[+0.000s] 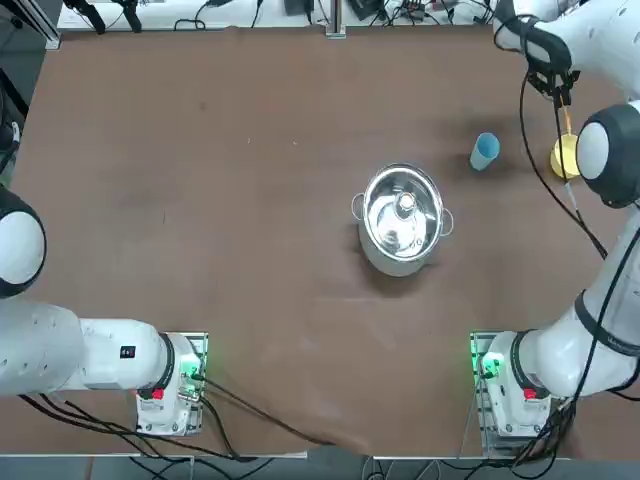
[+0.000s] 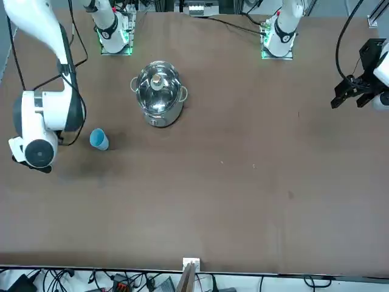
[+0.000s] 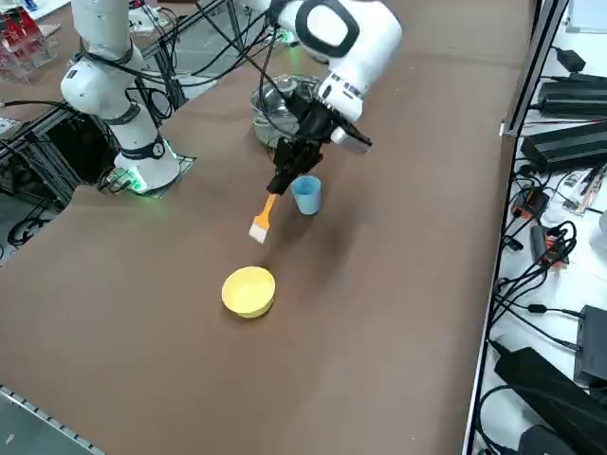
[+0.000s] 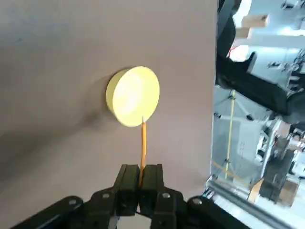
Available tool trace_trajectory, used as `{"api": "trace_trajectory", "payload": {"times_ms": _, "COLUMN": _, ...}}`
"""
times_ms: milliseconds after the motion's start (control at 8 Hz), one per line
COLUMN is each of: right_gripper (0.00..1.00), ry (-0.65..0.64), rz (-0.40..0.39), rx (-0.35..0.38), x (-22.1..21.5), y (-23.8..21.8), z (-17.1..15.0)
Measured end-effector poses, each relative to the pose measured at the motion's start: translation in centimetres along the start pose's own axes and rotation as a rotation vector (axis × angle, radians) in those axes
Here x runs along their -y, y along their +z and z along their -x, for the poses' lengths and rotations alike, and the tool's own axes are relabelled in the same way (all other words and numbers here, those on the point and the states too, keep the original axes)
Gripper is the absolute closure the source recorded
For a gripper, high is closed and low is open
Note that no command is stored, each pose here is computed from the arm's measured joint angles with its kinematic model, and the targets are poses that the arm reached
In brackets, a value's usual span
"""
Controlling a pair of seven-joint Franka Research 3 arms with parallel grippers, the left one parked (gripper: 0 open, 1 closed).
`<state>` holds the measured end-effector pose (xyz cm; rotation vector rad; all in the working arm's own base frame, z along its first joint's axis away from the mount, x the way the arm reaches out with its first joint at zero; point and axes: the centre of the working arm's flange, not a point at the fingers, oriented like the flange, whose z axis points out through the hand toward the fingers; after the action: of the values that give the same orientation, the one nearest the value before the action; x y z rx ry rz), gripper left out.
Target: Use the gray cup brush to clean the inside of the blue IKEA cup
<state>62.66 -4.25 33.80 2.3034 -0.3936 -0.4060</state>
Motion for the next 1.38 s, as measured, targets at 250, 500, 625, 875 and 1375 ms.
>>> {"api": "trace_trajectory", "payload": {"times_ms": 250, "right_gripper": 0.95, "ry": -0.024, "rz": 0.037, "rx": -0.063, "x": -0.1, "y": 2.9, "z": -0.8}}
{"api": "trace_trajectory", "payload": {"times_ms": 500, "right_gripper": 0.95, "ry": -0.039, "rz": 0.024, "rx": -0.099, "x": -0.7, "y": 5.9, "z": -1.1}}
{"api": "trace_trajectory", "payload": {"times_ms": 625, "right_gripper": 0.95, "ry": -0.044, "rz": 0.009, "rx": -0.109, "x": -0.8, "y": 6.9, "z": -1.1}}
{"api": "trace_trajectory", "payload": {"times_ms": 875, "right_gripper": 0.95, "ry": -0.06, "rz": -0.003, "rx": -0.114, "x": -0.3, "y": 8.2, "z": -0.8}}
{"api": "trace_trajectory", "payload": {"times_ms": 1375, "right_gripper": 0.95, "ry": -0.088, "rz": 0.029, "rx": -0.115, "x": 0.4, "y": 9.9, "z": -0.8}}
